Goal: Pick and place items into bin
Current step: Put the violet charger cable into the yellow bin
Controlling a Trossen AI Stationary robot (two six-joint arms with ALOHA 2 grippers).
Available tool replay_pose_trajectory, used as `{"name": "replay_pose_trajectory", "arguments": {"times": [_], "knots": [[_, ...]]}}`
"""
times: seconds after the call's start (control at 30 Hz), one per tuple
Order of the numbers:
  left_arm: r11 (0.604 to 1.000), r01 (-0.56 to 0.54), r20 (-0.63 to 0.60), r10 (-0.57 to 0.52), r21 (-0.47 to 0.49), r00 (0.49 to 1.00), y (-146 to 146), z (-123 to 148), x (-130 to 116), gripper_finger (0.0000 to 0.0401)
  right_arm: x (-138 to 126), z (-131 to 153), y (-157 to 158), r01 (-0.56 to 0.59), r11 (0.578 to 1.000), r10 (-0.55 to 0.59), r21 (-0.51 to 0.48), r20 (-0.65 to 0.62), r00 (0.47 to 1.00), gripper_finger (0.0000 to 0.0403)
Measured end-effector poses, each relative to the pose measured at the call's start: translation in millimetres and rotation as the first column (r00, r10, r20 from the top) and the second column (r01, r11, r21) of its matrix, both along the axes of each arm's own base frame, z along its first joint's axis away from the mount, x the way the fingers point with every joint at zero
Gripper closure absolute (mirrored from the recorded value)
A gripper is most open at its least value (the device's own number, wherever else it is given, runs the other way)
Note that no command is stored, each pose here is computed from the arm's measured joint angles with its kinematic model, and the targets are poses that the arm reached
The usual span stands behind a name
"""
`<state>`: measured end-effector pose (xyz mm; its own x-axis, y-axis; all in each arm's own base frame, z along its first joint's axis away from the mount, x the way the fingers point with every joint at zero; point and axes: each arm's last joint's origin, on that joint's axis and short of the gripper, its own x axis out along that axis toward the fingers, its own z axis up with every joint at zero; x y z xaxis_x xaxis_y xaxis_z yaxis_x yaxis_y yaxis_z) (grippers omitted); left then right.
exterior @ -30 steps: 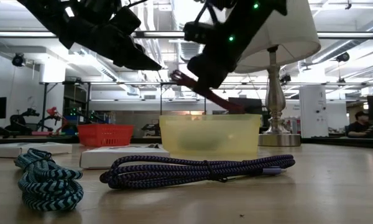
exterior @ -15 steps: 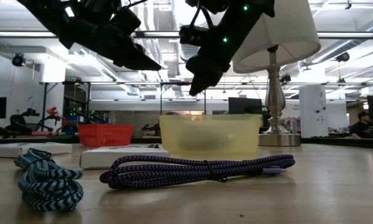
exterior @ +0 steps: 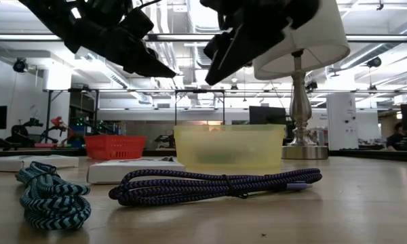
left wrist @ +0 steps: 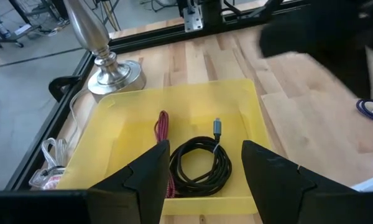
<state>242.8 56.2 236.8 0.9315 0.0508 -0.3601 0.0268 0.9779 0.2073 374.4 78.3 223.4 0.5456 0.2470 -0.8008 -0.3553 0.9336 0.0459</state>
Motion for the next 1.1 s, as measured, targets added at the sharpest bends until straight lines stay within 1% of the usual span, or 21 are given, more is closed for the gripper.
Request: {"name": "replay_pose_trajectory", "arguments": {"times": [0.23,0.33,0.4,0.7,0.83,1.1], "knots": [[1.0,-0.004,0.0,0.004,0.002,1.0,0.1,0.1,0.0,0.0216,-1.6,-26.3,53.8,-0.129,0.992,0.129,-0.009,-0.014,0.991,0.0207],[1.0,-0.005,0.0,0.005,0.002,1.0,0.2,0.1,0.0,0.0216,-2.6,-37.0,67.5,-0.132,0.99,0.131,-0.042,-0.025,0.991,0.0209],[1.0,-0.005,0.002,0.005,0.003,1.0,0.2,0.2,0.1,0.0216,-2.3,-44.9,74.1,-0.119,0.992,0.118,-0.036,-0.039,0.992,0.0209],[1.0,-0.007,0.002,0.007,0.002,1.0,0.2,0.2,0.1,0.0216,3.7,-74.5,83.2,-0.042,0.999,0.043,0.016,-0.1,0.994,0.0209],[1.0,-0.007,0.001,0.007,0.003,1.0,0.2,0.1,0.0,0.0216,4.1,-81.4,85.5,-0.048,0.999,0.049,0.015,-0.111,0.993,0.0209],[1.0,-0.012,-0.001,0.012,0.003,1.0,0.4,0.0,0.0,0.0216,0.4,-94.9,93.5,-0.116,0.993,0.112,-0.022,-0.137,0.984,0.0209]]}}
